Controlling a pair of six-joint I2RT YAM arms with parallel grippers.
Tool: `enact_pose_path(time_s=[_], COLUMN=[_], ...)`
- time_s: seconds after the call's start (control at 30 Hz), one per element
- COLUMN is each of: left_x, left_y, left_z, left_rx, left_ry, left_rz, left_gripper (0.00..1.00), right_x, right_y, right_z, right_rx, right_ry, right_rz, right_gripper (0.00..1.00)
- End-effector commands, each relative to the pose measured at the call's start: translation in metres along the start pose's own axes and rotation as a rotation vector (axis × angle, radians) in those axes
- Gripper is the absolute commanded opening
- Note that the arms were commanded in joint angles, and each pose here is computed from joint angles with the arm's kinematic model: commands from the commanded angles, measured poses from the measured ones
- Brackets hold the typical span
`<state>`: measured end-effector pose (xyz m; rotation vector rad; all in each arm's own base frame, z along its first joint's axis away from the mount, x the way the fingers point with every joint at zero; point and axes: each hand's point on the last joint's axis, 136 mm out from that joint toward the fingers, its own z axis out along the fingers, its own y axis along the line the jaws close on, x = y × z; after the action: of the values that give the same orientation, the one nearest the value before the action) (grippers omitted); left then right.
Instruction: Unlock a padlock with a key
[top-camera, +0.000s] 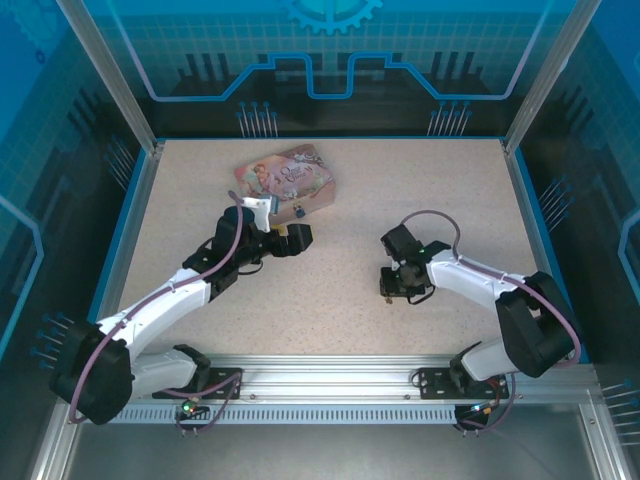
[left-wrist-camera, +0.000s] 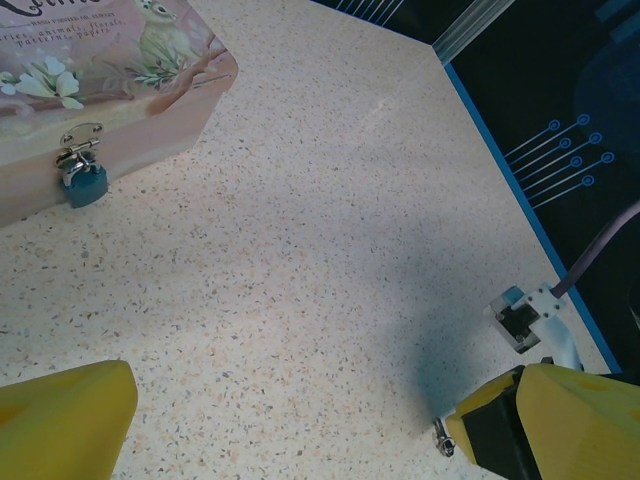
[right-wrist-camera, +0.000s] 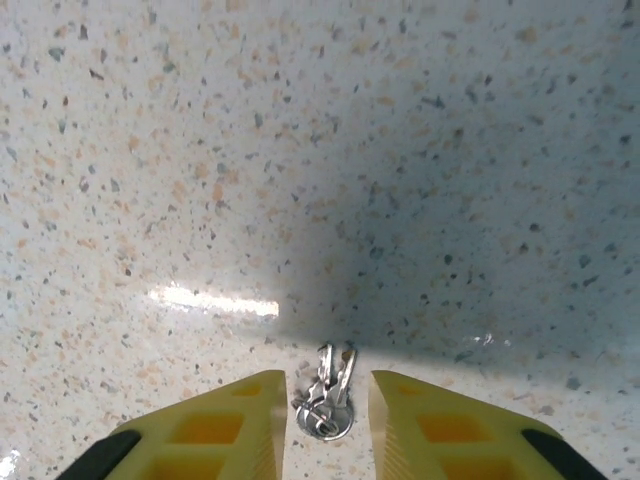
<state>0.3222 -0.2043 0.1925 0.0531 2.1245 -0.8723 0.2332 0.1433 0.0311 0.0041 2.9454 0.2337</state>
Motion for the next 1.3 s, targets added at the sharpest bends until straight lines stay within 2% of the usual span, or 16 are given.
enact_pose_path(time_s=[0.0, 0.57, 0.8, 0.93, 1.13, 1.27], left_x=[-0.004, -0.006, -0.006, -0.006, -0.005, -0.005], left_y=[-0.004, -0.004, -0.004, -0.003, -0.002, -0.002], left_z=[0.0, -0.001, -0.002, -0.004, -0.004, -0.004], left_rx=[0.002, -0.004, -0.007, -0.014, -0.019, -0.021], left_ry=[-0.005, -0.005, -0.006, -0.006, -0.004, -0.008], left_rz=[0.025, 0.037, 0.041, 0.045, 0.047, 0.046], left_gripper=[0.99, 0.99, 0.99, 0.99, 0.99, 0.99], right_x=[-0.003, 0.025, 0.034, 0.019, -0.016, -0.022], right_y=[-0.003, -0.009, -0.009, 0.005, 0.049, 0.062], right_z=[0.001, 0.02, 0.03, 0.027, 0.012, 0.007], right_rx=[0.049, 0.083, 0.081, 0.026, -0.106, -0.128], right_ry=[0.002, 0.141, 0.195, 0.138, 0.056, 0.041], right_rz=[0.026, 0.015, 0.011, -0.02, -0.156, -0.213], right_gripper=[0.24, 0.22, 0.14, 0.11, 0.12, 0.15])
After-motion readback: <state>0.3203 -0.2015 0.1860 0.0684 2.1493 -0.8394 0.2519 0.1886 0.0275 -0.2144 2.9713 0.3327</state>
